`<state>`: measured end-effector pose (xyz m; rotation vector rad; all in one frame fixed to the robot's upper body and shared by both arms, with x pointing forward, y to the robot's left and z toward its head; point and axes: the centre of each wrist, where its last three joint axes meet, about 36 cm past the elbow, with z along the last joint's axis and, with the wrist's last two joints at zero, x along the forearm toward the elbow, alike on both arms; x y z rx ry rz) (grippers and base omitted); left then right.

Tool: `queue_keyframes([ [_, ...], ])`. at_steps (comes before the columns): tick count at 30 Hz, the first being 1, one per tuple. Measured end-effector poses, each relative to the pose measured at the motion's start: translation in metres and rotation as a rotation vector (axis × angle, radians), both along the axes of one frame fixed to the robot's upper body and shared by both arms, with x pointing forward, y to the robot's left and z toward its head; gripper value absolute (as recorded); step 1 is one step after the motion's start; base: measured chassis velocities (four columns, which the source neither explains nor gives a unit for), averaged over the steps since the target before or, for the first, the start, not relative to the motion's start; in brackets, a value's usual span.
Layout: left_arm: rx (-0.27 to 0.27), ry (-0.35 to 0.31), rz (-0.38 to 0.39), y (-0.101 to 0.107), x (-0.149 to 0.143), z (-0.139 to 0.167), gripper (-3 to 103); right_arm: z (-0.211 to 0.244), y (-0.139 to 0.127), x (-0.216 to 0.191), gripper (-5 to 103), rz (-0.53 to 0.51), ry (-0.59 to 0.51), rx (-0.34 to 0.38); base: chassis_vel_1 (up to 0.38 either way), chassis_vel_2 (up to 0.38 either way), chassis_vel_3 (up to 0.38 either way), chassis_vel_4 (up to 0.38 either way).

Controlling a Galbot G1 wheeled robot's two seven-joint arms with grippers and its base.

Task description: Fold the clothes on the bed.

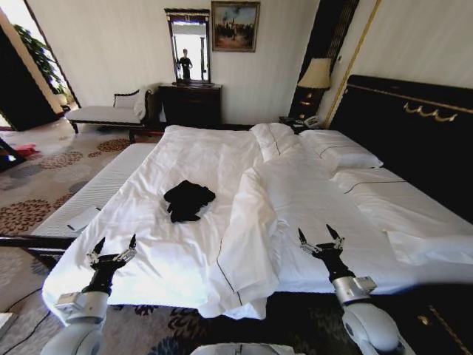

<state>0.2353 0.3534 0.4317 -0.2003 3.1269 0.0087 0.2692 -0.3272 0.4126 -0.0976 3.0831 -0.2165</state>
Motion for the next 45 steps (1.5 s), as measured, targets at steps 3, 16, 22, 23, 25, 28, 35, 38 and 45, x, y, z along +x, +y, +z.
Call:
queue_keyframes([
  [3, 0.000, 0.001, 0.000, 0.000, 0.000, -0.001, 100, -0.002, 0.001, -0.001, 100, 0.000, 0.003, 0.002, -0.264, 0.154, 0.201, -0.184],
  [16, 0.002, 0.012, 0.014, 0.006, 0.005, -0.009, 100, 0.015, 0.029, -0.018, 100, -0.023, 0.026, 0.127, -0.144, 0.150, 0.143, -0.138],
  [22, 0.000, 0.005, 0.022, 0.009, 0.006, -0.009, 100, 0.070, 0.072, -0.058, 100, -0.001, 0.066, 0.318, 0.018, -0.018, -0.025, 0.016],
  [23, 0.000, 0.005, 0.022, 0.009, 0.006, -0.009, 100, 0.070, 0.072, -0.058, 100, -0.001, 0.066, 0.318, 0.067, -0.059, -0.074, 0.055],
  [25, -0.007, -0.011, 0.032, 0.012, 0.011, -0.006, 100, 0.084, 0.078, -0.071, 100, -0.001, 0.092, 0.335, 0.034, -0.012, -0.018, 0.027],
  [28, -0.010, -0.014, 0.035, 0.013, 0.012, -0.006, 100, 0.084, 0.080, -0.079, 100, -0.012, 0.144, 0.341, 0.000, 0.000, 0.000, 0.000],
  [35, -0.009, 0.010, 0.030, 0.011, 0.006, -0.013, 100, 0.082, 0.077, -0.085, 100, 0.010, 0.240, 0.293, 0.000, 0.000, 0.000, 0.000],
  [38, -0.008, 0.013, 0.032, 0.012, 0.004, -0.014, 100, 0.082, 0.075, -0.084, 100, 0.004, 0.248, 0.296, 0.000, 0.000, 0.000, 0.000],
  [45, -0.003, 0.018, 0.038, 0.014, 0.002, -0.016, 100, 0.082, 0.074, -0.082, 100, 0.029, 0.199, 0.283, 0.000, 0.000, 0.000, 0.000],
])
